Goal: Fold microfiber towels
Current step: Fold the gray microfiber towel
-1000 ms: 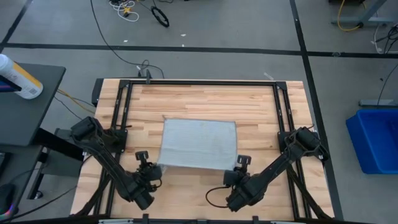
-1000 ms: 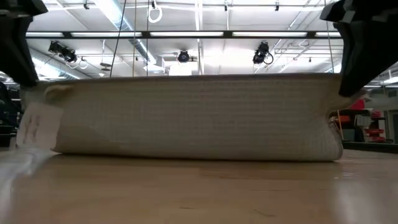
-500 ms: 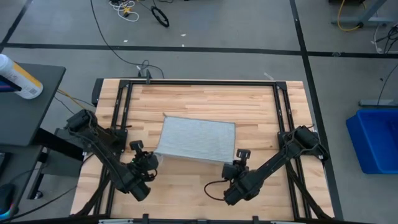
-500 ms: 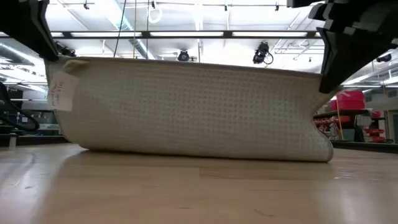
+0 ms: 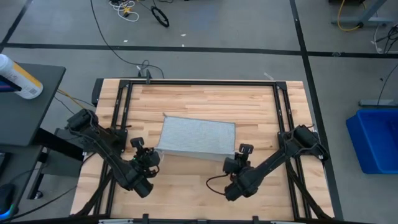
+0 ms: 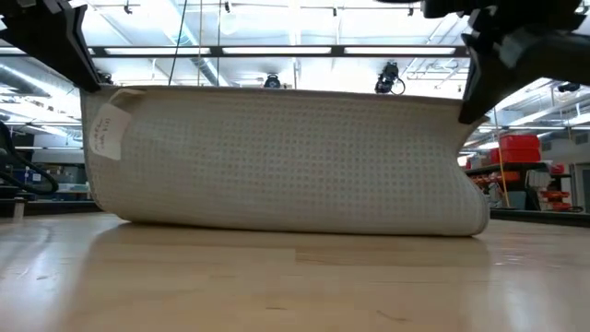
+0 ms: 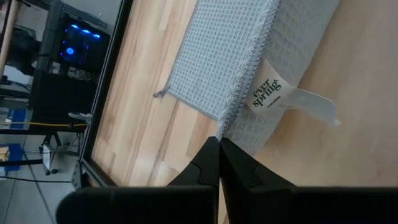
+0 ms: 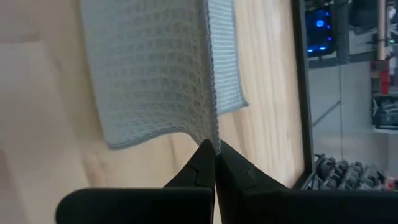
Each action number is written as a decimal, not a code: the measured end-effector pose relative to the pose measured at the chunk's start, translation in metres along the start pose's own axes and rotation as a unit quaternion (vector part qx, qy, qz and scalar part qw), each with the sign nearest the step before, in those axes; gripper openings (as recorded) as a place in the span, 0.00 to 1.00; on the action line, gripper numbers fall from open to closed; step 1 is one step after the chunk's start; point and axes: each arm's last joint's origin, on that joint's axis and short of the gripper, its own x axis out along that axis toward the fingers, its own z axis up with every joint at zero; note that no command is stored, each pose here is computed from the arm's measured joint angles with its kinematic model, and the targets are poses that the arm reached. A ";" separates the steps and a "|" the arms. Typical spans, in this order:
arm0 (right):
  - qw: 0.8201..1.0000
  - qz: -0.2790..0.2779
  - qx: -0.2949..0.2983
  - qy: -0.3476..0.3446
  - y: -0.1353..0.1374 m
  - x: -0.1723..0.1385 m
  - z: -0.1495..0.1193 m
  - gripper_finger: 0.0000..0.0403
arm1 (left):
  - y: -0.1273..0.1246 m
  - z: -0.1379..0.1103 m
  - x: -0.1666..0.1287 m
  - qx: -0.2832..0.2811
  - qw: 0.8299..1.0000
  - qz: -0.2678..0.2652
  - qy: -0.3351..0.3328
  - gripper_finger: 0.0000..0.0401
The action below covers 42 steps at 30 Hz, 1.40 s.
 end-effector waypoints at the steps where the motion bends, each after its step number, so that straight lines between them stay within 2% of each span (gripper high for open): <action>1: 1.000 -0.003 0.000 0.001 -0.001 0.001 0.001 0.00 | 0.000 0.000 0.000 0.002 1.000 0.001 0.001 0.01; 7: 1.000 -0.014 -0.001 0.010 -0.006 0.005 0.003 0.00 | 0.005 0.000 0.001 0.022 1.000 0.017 0.009 0.01; 11: 1.000 -0.011 0.016 0.021 -0.007 0.007 0.004 0.00 | 0.018 0.001 -0.005 0.007 1.000 0.000 0.000 0.01; 15: 0.999 0.010 0.043 0.031 -0.009 -0.001 0.008 0.00 | 0.040 0.007 -0.020 -0.049 0.997 -0.049 -0.014 0.01; 19: 0.997 0.044 0.053 0.020 -0.012 -0.020 0.015 0.00 | 0.063 0.019 -0.041 -0.123 0.986 -0.108 -0.025 0.01; 23: 0.995 0.075 0.072 0.010 -0.019 -0.034 0.024 0.00 | 0.073 0.029 -0.056 -0.169 0.975 -0.140 -0.037 0.01; 28: 0.992 0.104 0.069 -0.002 -0.019 -0.051 0.025 0.00 | 0.064 0.032 -0.062 -0.214 0.958 -0.188 -0.034 0.01; 32: 0.990 0.116 0.074 0.003 -0.015 -0.057 0.019 0.00 | 0.056 0.024 -0.060 -0.236 0.952 -0.194 -0.026 0.01; 36: 0.988 0.123 0.096 0.010 -0.013 -0.059 0.016 0.00 | 0.039 0.011 -0.047 -0.250 0.948 -0.196 -0.009 0.01; 42: 0.986 0.125 0.108 0.031 -0.009 -0.056 0.012 0.00 | 0.014 -0.004 -0.028 -0.282 0.933 -0.222 0.004 0.01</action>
